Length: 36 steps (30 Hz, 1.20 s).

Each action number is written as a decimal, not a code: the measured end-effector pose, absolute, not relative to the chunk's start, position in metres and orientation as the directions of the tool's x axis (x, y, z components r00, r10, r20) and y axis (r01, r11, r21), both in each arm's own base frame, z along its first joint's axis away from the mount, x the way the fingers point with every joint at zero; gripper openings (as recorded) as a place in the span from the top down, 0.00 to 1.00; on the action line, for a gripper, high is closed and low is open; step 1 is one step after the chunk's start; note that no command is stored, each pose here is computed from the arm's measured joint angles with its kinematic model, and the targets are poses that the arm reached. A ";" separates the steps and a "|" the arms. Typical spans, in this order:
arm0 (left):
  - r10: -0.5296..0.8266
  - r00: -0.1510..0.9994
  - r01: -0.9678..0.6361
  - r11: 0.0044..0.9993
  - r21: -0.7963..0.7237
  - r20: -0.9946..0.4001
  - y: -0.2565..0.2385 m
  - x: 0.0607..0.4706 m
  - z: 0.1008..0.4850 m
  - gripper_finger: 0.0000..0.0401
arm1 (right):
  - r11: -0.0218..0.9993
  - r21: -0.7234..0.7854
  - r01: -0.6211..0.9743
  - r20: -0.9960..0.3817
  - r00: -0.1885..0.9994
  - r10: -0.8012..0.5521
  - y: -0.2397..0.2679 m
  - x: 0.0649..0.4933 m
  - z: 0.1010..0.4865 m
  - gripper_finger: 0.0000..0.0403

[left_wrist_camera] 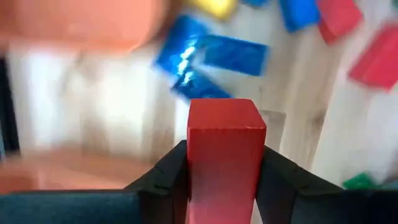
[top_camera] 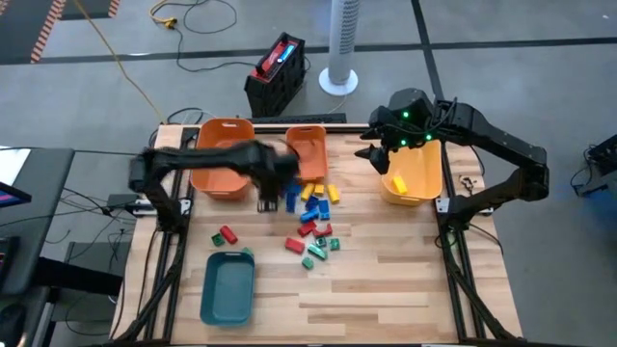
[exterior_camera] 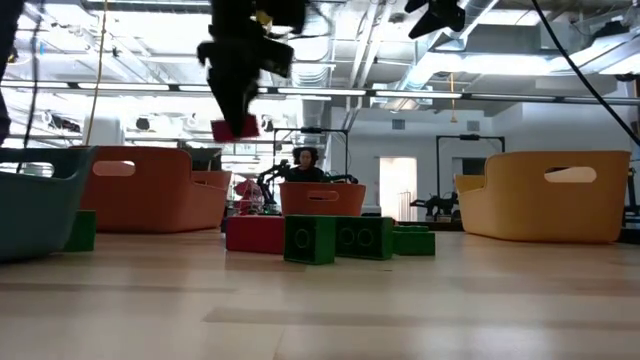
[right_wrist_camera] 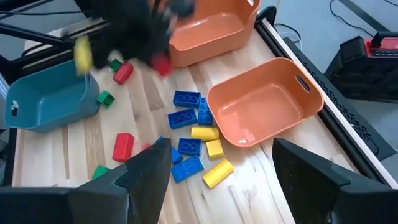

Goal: Sort blocks
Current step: Put the red block into the left orange bin

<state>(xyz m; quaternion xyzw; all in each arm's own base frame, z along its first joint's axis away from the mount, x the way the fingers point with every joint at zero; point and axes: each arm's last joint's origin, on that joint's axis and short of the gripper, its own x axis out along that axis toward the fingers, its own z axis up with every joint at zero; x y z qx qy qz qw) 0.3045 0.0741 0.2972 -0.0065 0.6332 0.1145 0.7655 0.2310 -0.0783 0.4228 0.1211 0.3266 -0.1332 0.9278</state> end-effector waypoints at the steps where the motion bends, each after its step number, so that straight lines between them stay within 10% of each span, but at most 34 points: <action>1: 0.168 0.191 -0.270 0.956 0.112 -0.967 0.084 0.291 0.304 0.69 | 0.935 0.138 0.326 -0.638 0.752 -0.168 -0.078 0.231 0.423 0.28; 8: 0.124 0.182 -0.682 0.730 -0.035 -0.975 0.140 0.200 0.286 0.69 | 0.938 0.133 0.319 -0.621 0.764 -0.172 -0.079 0.232 0.424 0.28; 23: 0.050 0.079 -0.883 0.468 -0.046 -0.996 0.177 0.167 0.202 0.69 | 0.912 0.190 0.363 -0.608 0.773 -0.181 -0.081 0.233 0.426 0.28; 30: 0.057 0.156 -0.879 0.463 -0.112 -0.986 0.181 0.174 0.207 0.28 | 0.910 0.190 0.368 -0.608 0.772 -0.185 -0.081 0.233 0.426 0.28; 36: 0.218 0.242 -0.850 0.518 -0.098 -0.945 0.183 0.175 0.255 0.25 | 0.896 0.181 0.405 -0.608 0.762 -0.221 -0.090 0.229 0.426 0.28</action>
